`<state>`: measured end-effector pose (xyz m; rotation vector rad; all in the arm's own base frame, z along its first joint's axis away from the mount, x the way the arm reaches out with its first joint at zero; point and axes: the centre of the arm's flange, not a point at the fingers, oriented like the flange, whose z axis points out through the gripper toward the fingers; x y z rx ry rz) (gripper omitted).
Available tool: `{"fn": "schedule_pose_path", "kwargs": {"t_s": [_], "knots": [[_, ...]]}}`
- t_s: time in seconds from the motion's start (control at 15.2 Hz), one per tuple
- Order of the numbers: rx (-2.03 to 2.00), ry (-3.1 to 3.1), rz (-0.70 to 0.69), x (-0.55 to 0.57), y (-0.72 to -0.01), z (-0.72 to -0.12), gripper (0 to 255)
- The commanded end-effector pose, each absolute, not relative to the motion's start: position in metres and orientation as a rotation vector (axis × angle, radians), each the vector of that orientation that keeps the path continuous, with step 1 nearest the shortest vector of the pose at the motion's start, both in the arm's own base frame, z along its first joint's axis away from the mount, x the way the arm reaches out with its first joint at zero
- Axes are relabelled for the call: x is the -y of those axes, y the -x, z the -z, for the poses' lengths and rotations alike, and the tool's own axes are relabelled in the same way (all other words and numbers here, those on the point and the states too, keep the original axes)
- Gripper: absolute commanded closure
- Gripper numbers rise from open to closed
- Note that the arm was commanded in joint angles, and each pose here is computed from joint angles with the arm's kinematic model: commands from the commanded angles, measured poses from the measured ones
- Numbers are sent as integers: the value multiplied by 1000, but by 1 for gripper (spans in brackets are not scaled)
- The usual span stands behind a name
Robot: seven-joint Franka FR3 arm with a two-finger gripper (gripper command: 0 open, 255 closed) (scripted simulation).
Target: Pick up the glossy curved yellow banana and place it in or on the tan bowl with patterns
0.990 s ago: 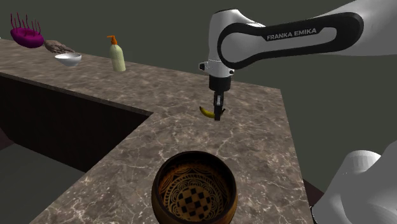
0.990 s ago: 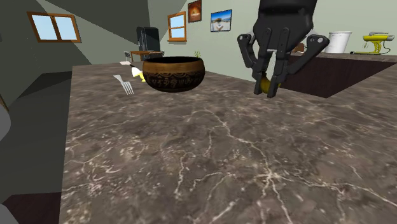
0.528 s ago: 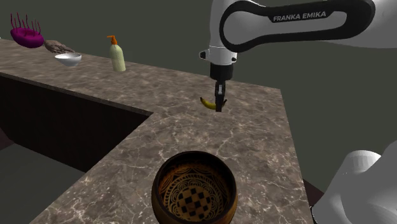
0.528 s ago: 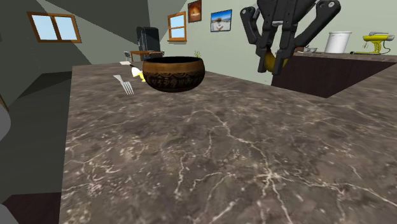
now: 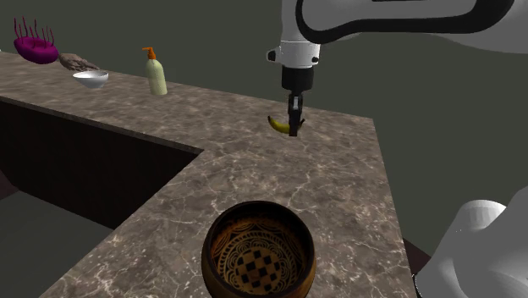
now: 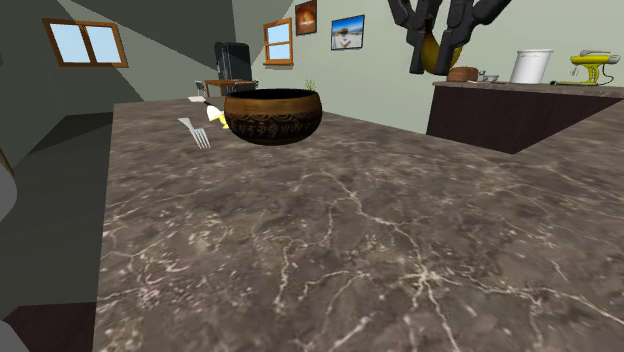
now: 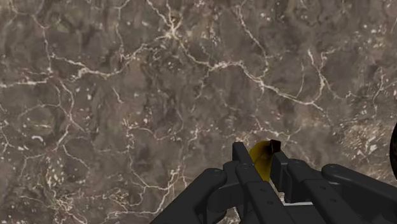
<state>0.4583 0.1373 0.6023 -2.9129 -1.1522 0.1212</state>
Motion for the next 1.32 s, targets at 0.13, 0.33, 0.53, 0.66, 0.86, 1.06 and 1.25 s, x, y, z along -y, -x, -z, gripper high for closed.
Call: {"fn": "schedule_pose_path", "kwargs": {"t_s": [0.13, 0.33, 0.53, 0.66, 0.86, 1.06, 1.25], "knots": [[1152, 2913, -122, -138, -459, -624, 255], [1152, 2913, -122, -148, -451, -630, 255], [1152, 2913, -122, -178, -425, -629, 255], [1152, 2913, -122, -199, -409, -628, 255], [1152, 2913, -122, -229, -383, -627, 255], [1152, 2913, -122, -260, -358, -625, 255], [1152, 2913, -122, -290, -332, -624, 255]]}}
